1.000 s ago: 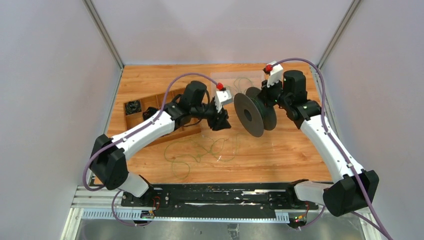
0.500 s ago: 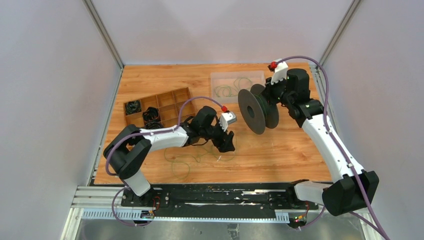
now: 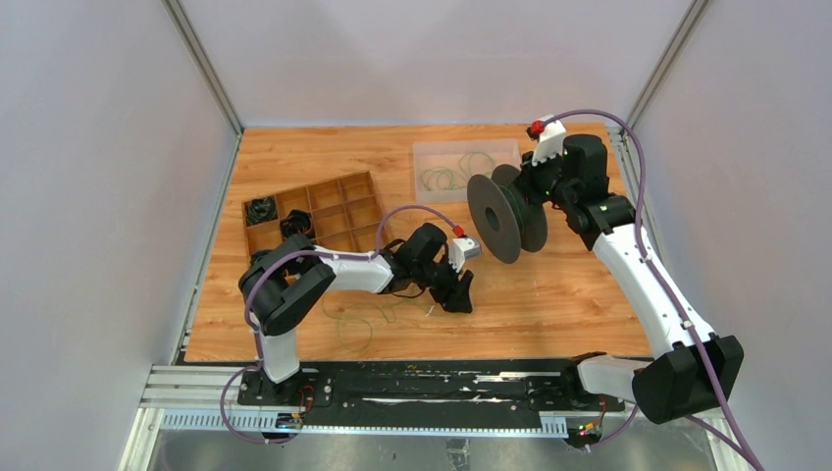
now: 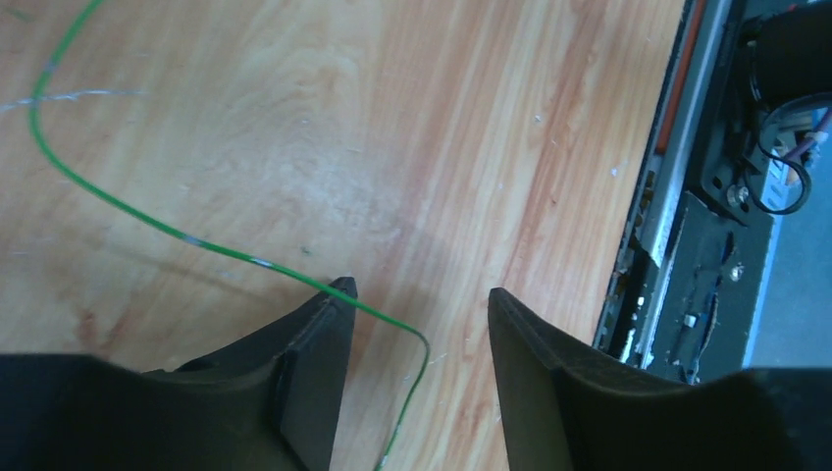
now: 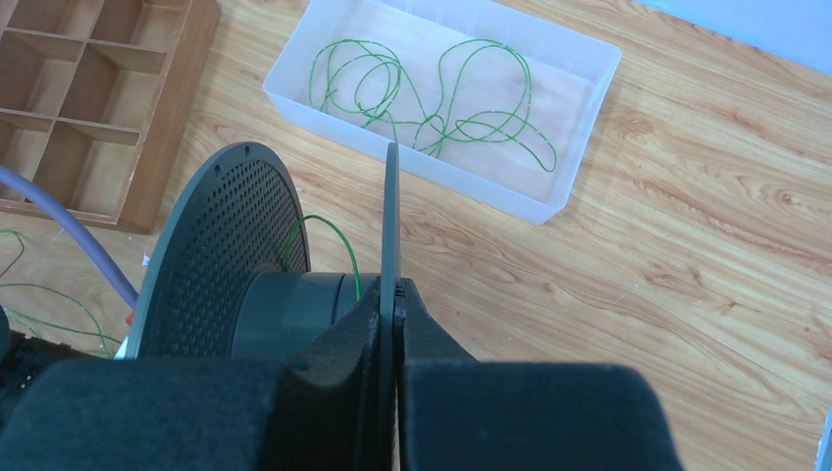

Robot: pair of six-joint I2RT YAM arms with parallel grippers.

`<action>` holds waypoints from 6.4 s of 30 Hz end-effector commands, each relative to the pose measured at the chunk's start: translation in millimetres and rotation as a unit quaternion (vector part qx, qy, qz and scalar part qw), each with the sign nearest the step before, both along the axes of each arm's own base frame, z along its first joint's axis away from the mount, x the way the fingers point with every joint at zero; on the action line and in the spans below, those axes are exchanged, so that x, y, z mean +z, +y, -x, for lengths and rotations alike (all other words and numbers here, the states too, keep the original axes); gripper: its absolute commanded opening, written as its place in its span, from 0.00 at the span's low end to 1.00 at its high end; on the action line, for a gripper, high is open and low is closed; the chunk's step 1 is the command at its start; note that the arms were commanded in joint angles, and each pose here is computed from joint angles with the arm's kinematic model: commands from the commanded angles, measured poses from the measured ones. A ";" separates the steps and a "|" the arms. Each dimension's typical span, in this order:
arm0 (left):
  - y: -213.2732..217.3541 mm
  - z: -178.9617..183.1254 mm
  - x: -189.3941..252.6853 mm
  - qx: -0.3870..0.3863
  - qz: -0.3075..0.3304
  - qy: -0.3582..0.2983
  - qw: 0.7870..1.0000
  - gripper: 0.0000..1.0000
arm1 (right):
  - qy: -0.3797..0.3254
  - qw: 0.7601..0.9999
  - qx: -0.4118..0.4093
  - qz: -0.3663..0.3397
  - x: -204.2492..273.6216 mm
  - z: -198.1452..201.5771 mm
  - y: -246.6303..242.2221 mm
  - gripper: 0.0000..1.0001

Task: Wrap the cables
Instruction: Wrap the cable around the cable reel.

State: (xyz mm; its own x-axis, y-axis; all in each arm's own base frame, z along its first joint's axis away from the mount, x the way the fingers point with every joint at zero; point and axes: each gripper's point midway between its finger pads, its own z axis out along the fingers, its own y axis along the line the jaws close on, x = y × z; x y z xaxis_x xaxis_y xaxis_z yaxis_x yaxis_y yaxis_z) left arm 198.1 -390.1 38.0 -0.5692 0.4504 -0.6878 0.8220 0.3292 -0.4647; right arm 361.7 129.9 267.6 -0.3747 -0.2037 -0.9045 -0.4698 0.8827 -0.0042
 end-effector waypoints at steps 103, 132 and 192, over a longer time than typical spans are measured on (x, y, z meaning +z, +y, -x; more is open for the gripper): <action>120.2 -230.0 290.6 0.167 0.038 -0.216 0.961 0.00 | -0.029 0.983 0.177 0.042 -20.6 43.7 35.1 0.01; 147.5 -203.6 115.7 0.165 -0.076 -0.114 0.977 0.00 | 0.019 0.972 0.119 -0.202 79.6 18.7 29.3 0.01; -13.1 -27.8 120.3 -0.131 -0.042 -0.209 0.968 0.00 | 0.025 0.965 -0.177 -0.192 55.4 -42.6 -67.4 0.01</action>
State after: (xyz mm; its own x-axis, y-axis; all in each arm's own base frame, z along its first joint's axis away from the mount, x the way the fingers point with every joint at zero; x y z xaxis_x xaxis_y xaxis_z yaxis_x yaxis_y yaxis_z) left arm 236.8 -394.4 148.5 -0.1395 0.5757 -0.8057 0.9877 0.1393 -0.0714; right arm 396.6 67.9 308.7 -0.4907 0.3525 -0.7969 -0.1295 0.8748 0.4668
